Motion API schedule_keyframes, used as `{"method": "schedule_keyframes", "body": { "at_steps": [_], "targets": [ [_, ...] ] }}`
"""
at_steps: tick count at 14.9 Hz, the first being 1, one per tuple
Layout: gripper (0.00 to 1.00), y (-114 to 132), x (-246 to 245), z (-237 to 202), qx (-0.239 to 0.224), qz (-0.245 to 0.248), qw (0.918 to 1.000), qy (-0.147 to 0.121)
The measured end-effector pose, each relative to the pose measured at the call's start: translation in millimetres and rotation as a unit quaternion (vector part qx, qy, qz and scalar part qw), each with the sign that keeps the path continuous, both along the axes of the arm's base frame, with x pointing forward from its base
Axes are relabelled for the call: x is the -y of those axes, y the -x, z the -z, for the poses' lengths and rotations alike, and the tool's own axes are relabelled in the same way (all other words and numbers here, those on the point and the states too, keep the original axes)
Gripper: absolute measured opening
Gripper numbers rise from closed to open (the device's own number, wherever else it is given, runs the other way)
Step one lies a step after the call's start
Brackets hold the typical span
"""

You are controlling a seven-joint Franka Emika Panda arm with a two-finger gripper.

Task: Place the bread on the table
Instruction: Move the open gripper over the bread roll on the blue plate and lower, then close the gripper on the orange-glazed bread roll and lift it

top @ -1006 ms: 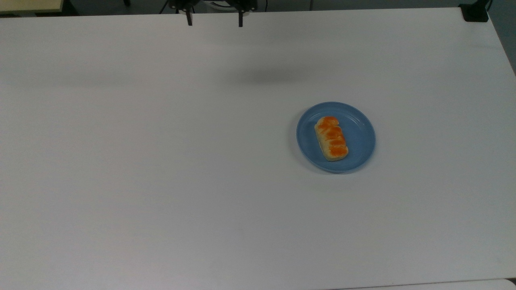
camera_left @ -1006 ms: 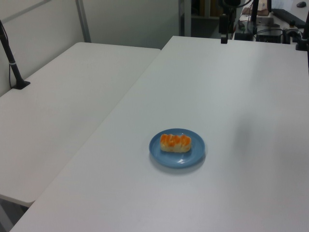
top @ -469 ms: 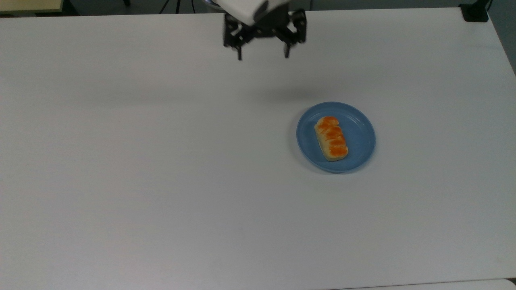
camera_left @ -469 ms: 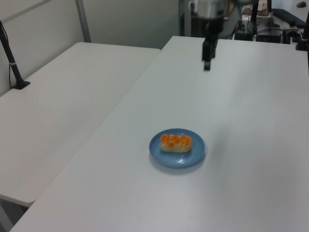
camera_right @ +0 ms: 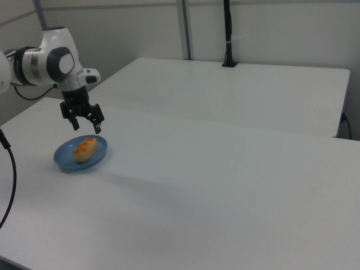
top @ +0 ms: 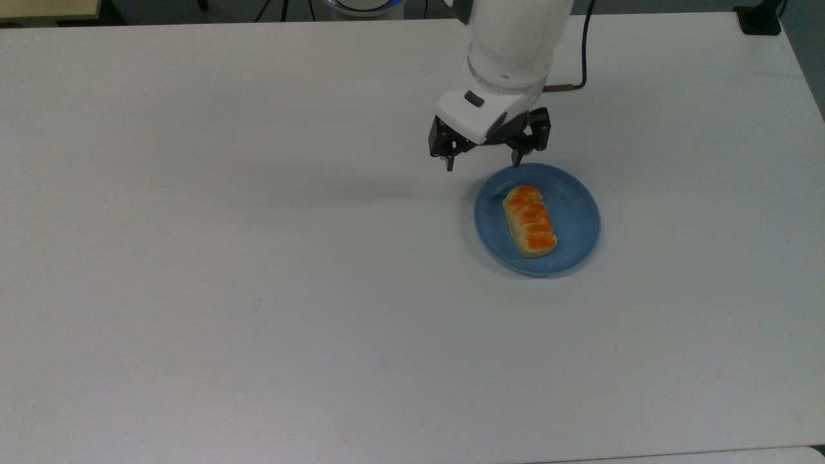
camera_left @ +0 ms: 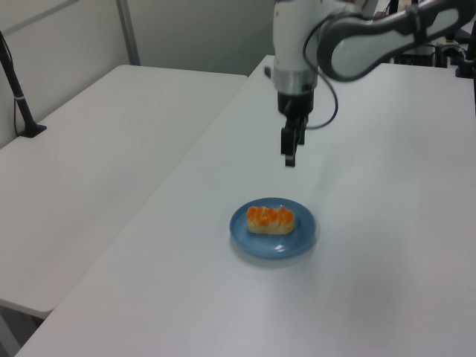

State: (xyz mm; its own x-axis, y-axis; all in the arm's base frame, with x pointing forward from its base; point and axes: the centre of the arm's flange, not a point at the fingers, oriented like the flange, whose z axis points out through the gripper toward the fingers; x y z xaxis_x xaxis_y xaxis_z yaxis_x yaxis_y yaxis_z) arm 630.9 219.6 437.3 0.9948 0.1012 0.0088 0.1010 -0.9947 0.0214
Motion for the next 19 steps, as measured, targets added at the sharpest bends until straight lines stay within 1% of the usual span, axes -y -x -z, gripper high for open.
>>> {"method": "schedule_keyframes", "body": {
  "at_steps": [3,7,13,16,19],
  "targets": [
    [1.0,0.0,-24.9,28.8,-0.004,-0.001,1.0,0.0],
    [1.0,-2.6,-54.7,65.6,0.008,-0.014,0.9998,-0.008],
    [1.0,-2.6,-74.1,91.5,0.015,-0.025,0.9995,-0.013],
    [1.0,-4.2,-78.8,104.2,0.021,-0.015,0.9996,-0.014],
    [0.98,-8.7,-80.0,119.1,0.032,-0.017,0.9993,-0.011]
  ]
}}
